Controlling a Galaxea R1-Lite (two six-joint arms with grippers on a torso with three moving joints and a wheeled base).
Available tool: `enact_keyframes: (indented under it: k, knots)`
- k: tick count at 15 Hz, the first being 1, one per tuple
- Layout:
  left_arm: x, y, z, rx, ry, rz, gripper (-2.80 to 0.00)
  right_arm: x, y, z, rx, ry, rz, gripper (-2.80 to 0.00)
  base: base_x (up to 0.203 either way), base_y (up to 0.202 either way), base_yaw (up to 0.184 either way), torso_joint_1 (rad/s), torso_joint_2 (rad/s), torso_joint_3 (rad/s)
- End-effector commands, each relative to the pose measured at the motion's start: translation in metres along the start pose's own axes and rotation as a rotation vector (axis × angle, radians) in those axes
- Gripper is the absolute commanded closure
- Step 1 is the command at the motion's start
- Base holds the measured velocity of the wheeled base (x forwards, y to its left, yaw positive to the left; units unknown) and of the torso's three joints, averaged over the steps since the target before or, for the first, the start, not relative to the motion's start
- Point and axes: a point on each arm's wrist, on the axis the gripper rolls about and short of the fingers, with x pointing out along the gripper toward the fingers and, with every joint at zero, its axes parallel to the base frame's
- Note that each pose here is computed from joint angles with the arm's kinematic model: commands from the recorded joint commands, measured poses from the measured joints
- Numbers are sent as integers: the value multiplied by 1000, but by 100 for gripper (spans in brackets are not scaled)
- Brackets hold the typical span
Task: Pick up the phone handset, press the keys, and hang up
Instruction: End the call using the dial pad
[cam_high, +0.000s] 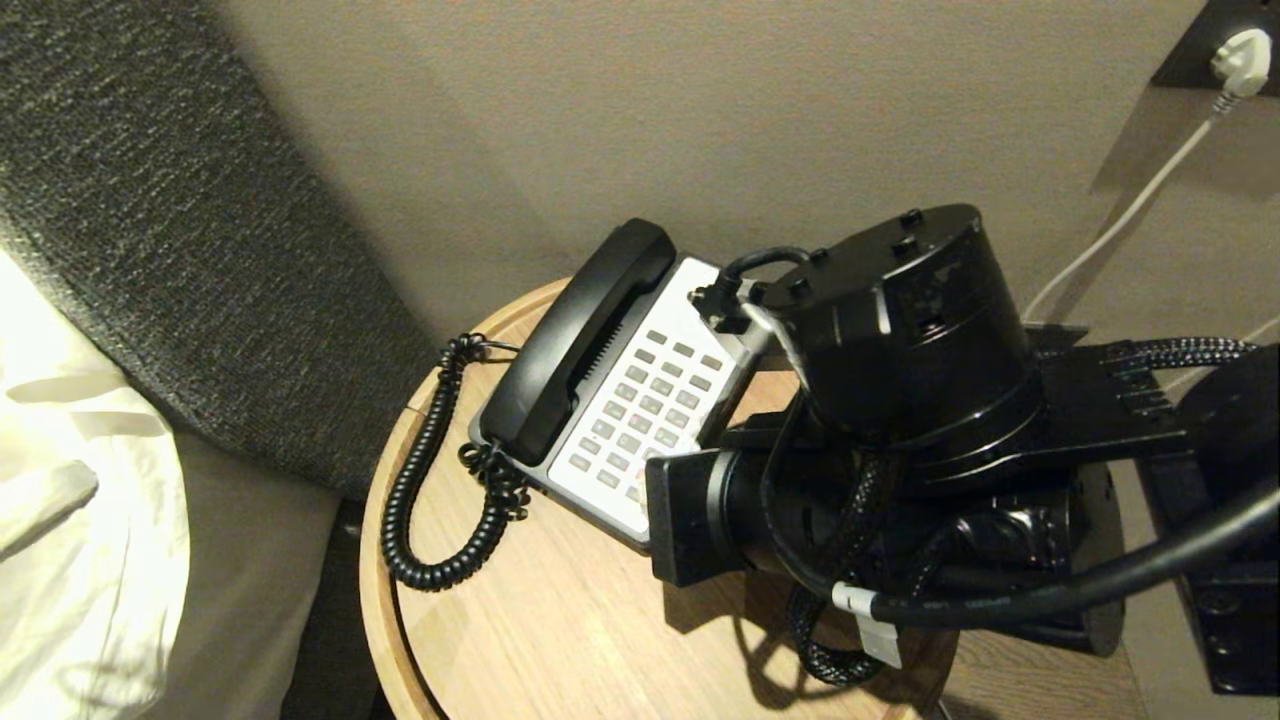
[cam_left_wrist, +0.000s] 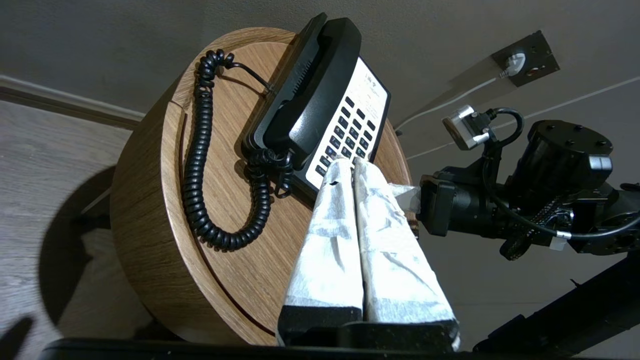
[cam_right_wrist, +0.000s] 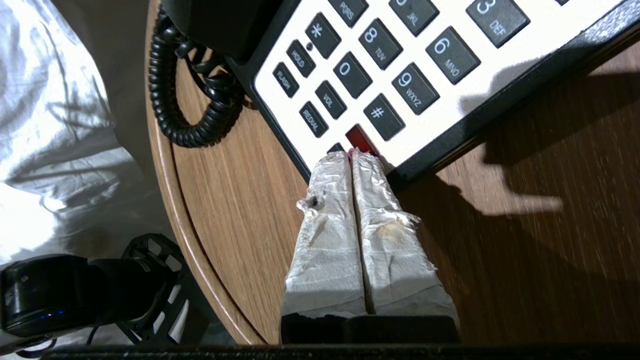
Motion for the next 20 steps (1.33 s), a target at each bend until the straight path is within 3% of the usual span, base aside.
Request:
enact_keyframes:
  k: [1,16,20]
  knots:
    - [1,0,0,-4,2,2,0,3,0,-2,1,7,-5,0,0,0,0,0,0,0]
    - [-2,7,-10,-2,22,13,0,1,1,1,2,1,-2,0,0,0,0,0,0,0]
    - [0,9,-10,2,6,55,0,-10,0,5,12,-22,11,0,0,0,0,0,0,0]
